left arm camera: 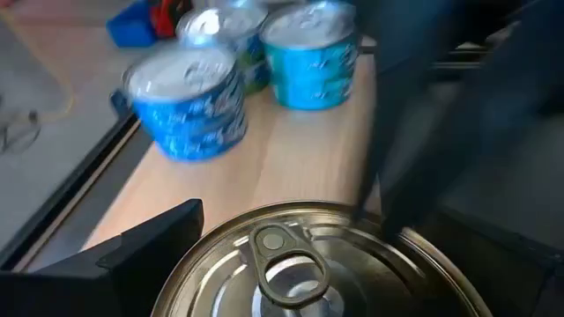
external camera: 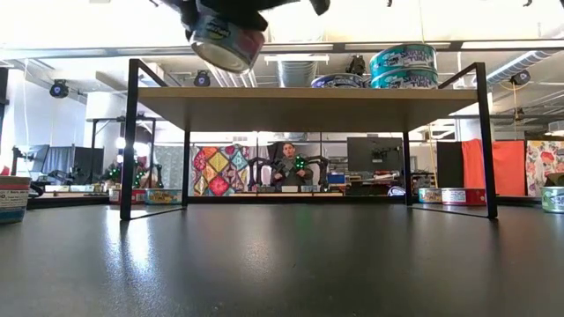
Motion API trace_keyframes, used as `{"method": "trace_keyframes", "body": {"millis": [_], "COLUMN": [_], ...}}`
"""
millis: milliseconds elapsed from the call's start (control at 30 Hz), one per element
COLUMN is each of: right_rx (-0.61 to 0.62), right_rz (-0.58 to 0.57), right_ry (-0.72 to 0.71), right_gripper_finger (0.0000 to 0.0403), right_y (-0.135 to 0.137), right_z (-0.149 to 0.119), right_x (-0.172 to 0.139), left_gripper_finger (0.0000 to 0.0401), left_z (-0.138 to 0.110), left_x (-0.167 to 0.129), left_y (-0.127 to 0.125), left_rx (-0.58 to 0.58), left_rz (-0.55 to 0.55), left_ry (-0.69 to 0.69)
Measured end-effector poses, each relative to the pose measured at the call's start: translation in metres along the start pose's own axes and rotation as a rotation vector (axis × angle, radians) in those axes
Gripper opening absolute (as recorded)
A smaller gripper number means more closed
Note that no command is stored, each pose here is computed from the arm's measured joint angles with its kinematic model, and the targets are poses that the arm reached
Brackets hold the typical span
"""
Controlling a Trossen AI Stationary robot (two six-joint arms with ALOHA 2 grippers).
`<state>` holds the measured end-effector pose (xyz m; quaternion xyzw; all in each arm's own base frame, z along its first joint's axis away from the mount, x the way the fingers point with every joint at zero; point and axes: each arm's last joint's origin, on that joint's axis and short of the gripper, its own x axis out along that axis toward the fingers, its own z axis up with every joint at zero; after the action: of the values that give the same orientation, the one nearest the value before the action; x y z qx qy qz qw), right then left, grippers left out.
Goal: Stack canned seafood by type on shelf
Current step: Put the blue pink tuna can on the shelf
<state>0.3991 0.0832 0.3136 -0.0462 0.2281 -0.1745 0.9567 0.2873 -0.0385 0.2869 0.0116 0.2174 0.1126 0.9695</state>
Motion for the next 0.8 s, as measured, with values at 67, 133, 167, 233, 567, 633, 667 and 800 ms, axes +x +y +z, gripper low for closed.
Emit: {"method": "trace_keyframes", "body": {"millis": [67,133,167,233,567,633,667,800], "right_rx": [0.020,0.035,0.039,0.045,0.153,0.172,0.175,0.147], "right_rz": [-0.020,-0.037,-0.042,-0.040,-0.019,-0.031,-0.037,-0.051], "right_ry": [0.007,0.008,0.009,0.014,0.046,0.047,0.048,0.064], "right_gripper_finger": [0.0013,0.0013,0.0013,0.0013,0.0013,0.0013,0.0013,0.0013], "right_y": [-0.007,-0.015,-0.018,-0.024,-0.046,-0.050,-0.052,-0.060], "right_z": [0.000,0.001,0.001,0.002,0.000,0.000,0.000,-0.002], "right_x": [0.006,0.010,0.011,0.014,0.028,0.031,0.032,0.038], "left_gripper_finger": [0.0381,0.0381,0.0381,0.0381,0.0393,0.0394,0.0394,0.0392], "left_z": [0.000,-0.001,-0.002,-0.006,-0.009,-0.010,-0.011,-0.016], "left_x": [0.003,0.006,0.008,0.011,0.023,0.026,0.027,0.038], "left_y": [0.005,0.011,0.015,0.023,0.063,0.068,0.070,0.070], "left_rx": [0.035,0.065,0.073,0.081,0.095,0.089,0.087,0.088], "left_rz": [-0.023,-0.058,-0.078,-0.119,-0.251,-0.244,-0.245,-0.241], "left_ry": [-0.005,0.006,0.014,0.027,-0.016,-0.014,-0.009,0.012]}}
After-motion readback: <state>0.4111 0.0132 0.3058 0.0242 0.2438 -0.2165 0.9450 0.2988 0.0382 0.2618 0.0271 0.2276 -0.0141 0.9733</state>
